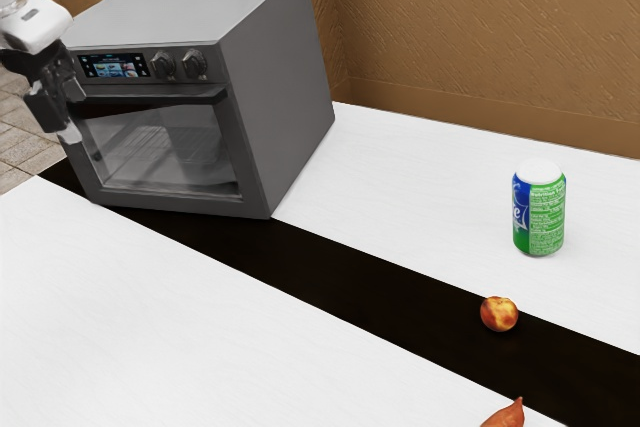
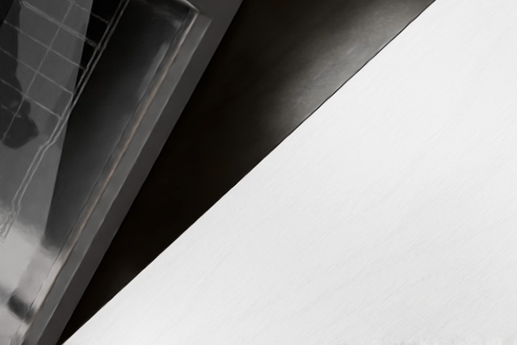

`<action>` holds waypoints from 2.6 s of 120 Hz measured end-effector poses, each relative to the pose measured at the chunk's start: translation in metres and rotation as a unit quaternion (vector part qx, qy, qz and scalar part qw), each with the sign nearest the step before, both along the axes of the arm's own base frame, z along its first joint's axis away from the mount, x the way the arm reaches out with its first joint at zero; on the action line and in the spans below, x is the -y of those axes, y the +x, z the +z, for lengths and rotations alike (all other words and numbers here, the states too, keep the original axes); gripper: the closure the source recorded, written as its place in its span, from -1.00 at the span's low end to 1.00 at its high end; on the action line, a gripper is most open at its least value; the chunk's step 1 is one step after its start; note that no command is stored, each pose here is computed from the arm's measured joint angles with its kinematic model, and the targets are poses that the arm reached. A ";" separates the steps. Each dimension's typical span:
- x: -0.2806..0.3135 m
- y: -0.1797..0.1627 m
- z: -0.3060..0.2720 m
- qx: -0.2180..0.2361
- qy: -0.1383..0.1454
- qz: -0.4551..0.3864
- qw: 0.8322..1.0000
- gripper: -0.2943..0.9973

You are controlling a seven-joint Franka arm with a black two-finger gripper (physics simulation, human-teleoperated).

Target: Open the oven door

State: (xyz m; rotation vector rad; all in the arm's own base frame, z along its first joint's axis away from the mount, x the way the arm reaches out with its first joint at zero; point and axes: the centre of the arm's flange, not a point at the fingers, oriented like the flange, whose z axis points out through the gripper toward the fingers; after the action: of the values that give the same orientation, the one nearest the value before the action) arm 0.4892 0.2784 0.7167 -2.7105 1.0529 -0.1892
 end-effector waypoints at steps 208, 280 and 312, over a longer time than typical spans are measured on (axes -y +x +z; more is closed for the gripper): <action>-0.048 0.073 -0.082 0.055 0.166 -0.240 0.955 -0.56; 0.125 -0.181 0.193 0.209 0.271 -0.231 0.911 -0.51; 0.254 0.078 -0.005 -0.039 -0.013 -0.150 0.988 -0.54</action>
State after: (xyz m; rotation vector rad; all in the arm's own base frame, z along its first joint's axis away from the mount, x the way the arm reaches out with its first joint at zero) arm 0.5671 0.0246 0.7114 -2.5866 1.4889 -0.1465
